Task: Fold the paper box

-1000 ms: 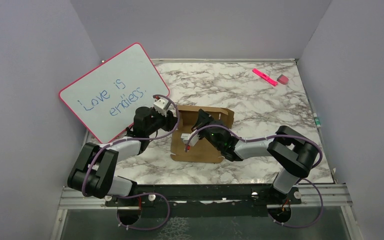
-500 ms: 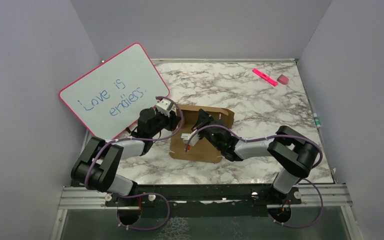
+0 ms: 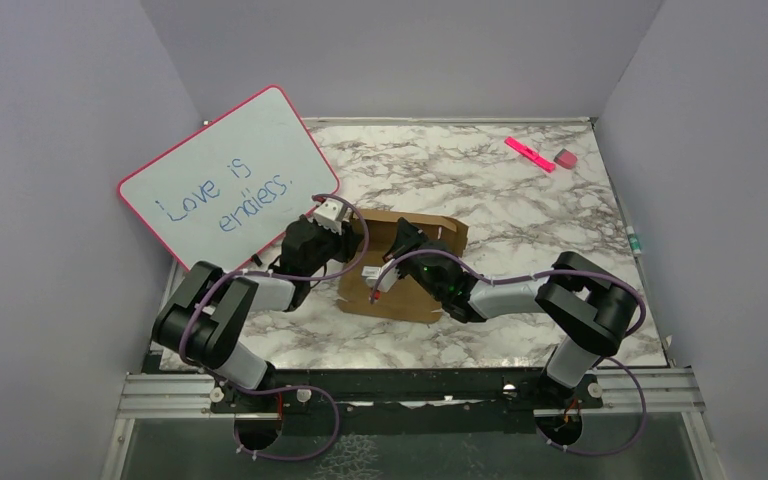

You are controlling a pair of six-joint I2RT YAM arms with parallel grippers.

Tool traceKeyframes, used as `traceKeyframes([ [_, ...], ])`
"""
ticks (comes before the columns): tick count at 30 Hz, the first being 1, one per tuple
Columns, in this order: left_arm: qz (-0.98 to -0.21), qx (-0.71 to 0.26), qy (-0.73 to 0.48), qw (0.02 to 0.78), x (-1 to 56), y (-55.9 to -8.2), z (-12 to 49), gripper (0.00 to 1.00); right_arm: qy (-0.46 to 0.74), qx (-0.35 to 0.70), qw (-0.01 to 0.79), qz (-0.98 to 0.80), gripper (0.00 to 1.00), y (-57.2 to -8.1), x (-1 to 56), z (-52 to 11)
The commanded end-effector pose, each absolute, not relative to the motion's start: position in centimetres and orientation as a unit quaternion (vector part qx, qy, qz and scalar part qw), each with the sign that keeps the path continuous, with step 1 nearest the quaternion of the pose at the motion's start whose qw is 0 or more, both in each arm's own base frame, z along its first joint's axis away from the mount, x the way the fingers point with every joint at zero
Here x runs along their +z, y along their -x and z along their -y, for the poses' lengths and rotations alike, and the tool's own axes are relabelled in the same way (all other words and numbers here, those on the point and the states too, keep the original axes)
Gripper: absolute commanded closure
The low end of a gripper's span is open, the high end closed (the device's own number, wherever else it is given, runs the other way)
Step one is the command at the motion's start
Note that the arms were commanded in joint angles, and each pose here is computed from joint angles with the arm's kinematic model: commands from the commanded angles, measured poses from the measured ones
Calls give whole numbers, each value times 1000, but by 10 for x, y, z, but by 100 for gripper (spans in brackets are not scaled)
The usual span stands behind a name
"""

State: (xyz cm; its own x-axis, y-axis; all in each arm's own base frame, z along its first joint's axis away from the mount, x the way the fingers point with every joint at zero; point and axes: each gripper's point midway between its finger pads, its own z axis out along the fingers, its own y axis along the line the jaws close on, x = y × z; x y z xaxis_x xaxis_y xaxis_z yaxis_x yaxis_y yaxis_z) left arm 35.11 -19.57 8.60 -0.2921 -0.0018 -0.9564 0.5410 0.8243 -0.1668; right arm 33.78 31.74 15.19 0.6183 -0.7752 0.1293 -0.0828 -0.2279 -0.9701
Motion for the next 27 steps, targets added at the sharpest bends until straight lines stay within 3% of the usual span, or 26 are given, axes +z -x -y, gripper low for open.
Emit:
traceKeyframes([
  [1,-764,-220,-146,588,87,-360,188,65,721,-302,549,-296,99,-333,153,-321],
  [10,-763,-214,-109,601,88,-365,186,68,727,-291,545,-300,99,-333,148,-322],
  [27,-737,-175,65,650,99,-384,175,75,740,-247,537,-321,99,-334,141,-337],
])
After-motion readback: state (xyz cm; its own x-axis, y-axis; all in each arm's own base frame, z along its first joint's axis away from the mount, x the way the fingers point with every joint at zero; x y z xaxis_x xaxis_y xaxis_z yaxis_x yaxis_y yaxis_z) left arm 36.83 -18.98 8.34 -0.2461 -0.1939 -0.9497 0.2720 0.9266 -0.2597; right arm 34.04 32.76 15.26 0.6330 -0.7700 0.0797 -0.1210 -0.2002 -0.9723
